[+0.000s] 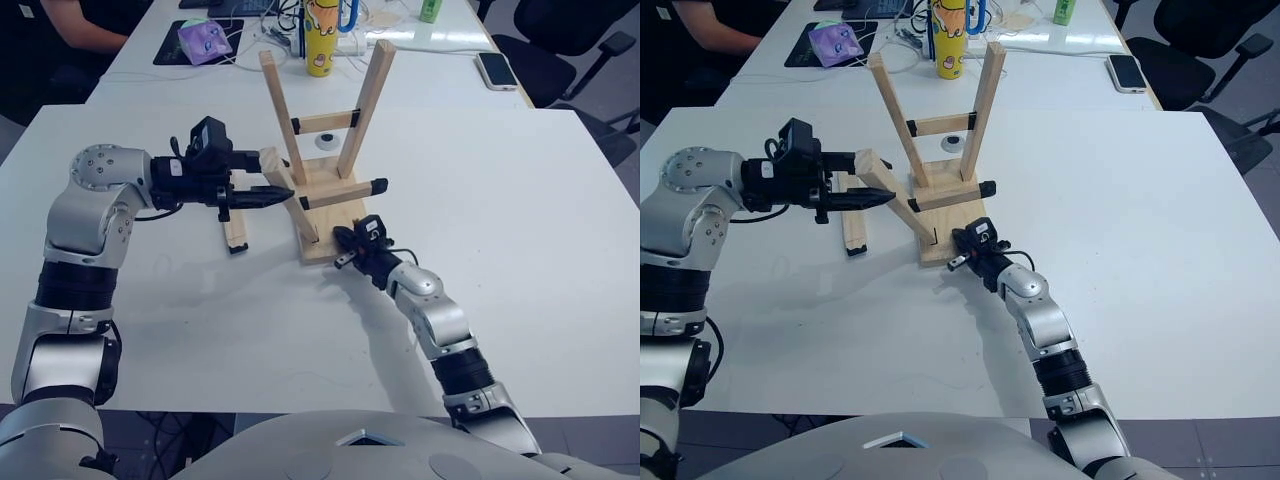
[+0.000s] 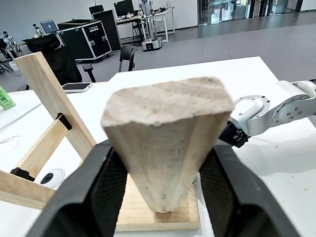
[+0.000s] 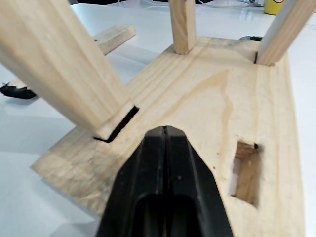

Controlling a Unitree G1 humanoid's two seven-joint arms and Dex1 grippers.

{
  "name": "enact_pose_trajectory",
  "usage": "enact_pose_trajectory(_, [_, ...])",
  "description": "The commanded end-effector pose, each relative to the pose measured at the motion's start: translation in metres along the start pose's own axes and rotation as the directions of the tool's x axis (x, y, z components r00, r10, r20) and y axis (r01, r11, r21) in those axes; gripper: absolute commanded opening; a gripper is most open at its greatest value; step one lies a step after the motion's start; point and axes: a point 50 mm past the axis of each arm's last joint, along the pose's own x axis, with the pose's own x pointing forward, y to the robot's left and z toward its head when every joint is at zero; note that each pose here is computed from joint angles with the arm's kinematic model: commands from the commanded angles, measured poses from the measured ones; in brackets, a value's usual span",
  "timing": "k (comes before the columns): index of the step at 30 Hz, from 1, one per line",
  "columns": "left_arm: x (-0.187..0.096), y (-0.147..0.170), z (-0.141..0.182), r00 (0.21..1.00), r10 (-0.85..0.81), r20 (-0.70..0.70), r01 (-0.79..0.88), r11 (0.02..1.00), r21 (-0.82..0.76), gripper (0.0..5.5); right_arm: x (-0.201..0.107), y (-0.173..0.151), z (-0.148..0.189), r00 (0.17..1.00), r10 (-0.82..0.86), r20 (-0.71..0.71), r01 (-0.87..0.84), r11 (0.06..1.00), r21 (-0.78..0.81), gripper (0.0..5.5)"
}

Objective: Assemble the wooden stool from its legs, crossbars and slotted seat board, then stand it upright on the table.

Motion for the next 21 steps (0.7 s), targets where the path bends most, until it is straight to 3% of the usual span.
enact_pose_trajectory(1, [0.020, -0.034, -0.066, 0.975, -0.128, -0.180, 0.084, 0.969, -0.233, 2.06, -0.007, 0.007, -0.038, 0.982, 0.027, -0.185, -0.022, 0.999, 0.025, 0.00])
enact_pose_trajectory(4, [0.017, -0.019, -0.065, 0.985, -0.067, -0.162, 0.025, 0.969, -0.246, 2.06, -0.004, 0.008, -0.035, 0.985, 0.063, -0.160, -0.067, 0.998, -0.018, 0.00])
enact_pose_trajectory(8, [0.011, -0.002, -0.071, 0.985, 0.008, -0.173, -0.060, 0.953, -0.297, 2.06, -0.005, 0.007, -0.042, 0.979, 0.024, -0.205, -0.016, 0.999, 0.039, 0.00])
enact_pose_trajectory(14, [0.012, -0.021, -0.087, 0.967, -0.077, -0.242, 0.013, 0.967, -0.255, 2.06, -0.006, 0.006, -0.044, 0.976, 0.017, -0.218, -0.009, 0.999, 0.037, 0.00])
enact_pose_trajectory(17, [0.011, -0.013, -0.079, 0.982, 0.027, -0.185, -0.061, 0.982, -0.180, 2.48, -0.006, 0.007, -0.043, 0.976, 0.012, -0.216, -0.004, 0.999, 0.038, 0.00])
enact_pose_trajectory(21, [0.002, 0.001, -0.044, 0.979, 0.202, -0.011, -0.202, 0.973, -0.114, 3.02, -0.006, 0.006, -0.044, 0.976, -0.002, -0.217, 0.010, 0.999, 0.034, 0.00])
